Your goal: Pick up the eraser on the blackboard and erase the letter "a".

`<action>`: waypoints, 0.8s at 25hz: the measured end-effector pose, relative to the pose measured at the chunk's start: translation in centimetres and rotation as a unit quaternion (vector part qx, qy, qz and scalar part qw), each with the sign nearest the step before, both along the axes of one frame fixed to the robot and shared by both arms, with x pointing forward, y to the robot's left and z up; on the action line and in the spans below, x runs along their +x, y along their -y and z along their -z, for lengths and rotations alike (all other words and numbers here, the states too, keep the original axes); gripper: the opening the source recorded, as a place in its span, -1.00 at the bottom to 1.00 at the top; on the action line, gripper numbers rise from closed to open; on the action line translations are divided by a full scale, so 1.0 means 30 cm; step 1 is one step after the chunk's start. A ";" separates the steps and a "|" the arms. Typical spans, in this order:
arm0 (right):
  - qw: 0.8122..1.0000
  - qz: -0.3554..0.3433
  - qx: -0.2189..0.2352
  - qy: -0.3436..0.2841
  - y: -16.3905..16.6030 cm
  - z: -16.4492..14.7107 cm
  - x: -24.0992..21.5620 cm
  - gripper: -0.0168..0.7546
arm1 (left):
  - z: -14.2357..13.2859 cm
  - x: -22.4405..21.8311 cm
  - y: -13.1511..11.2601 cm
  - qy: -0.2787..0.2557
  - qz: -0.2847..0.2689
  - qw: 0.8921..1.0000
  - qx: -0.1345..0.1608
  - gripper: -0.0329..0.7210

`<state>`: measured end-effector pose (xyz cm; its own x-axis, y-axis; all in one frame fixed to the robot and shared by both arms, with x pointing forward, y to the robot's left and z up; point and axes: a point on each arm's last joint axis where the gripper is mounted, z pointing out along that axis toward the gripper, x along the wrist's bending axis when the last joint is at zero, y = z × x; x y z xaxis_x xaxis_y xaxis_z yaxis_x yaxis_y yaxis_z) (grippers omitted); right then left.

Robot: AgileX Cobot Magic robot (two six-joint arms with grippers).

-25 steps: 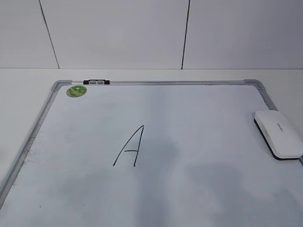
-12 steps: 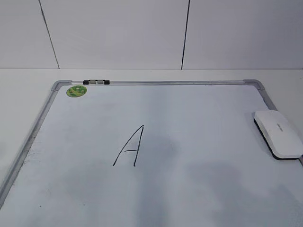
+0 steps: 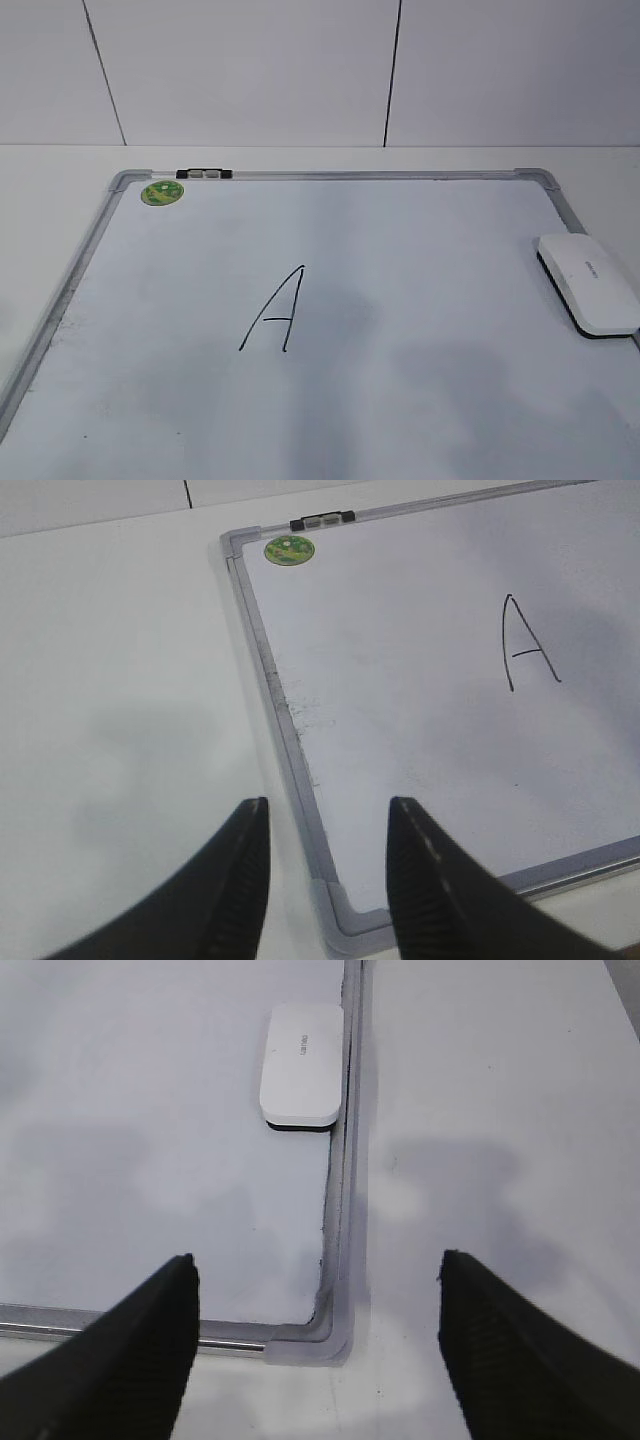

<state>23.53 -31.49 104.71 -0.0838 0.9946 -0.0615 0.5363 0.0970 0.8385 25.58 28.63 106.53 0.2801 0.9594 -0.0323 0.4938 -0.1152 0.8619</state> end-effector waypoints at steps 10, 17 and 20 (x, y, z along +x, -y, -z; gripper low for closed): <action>1.000 0.000 0.000 0.001 0.000 0.000 0.000 0.58 | 0.000 0.000 0.000 0.000 0.000 1.000 0.000 -0.15; 1.000 0.000 0.000 0.001 0.000 0.000 0.001 0.58 | -0.001 -0.005 -0.001 0.005 -0.002 1.000 -0.001 -0.15; 1.000 0.000 0.000 0.001 0.000 0.000 0.001 0.58 | -0.003 -0.022 -0.004 0.022 -0.016 1.000 -0.004 -0.15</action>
<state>23.57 -31.48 104.70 -0.0846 0.9945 -0.0621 0.5343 0.0979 0.8396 24.91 28.76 106.61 0.2500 0.9679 -0.0277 0.4586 -0.0931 0.8838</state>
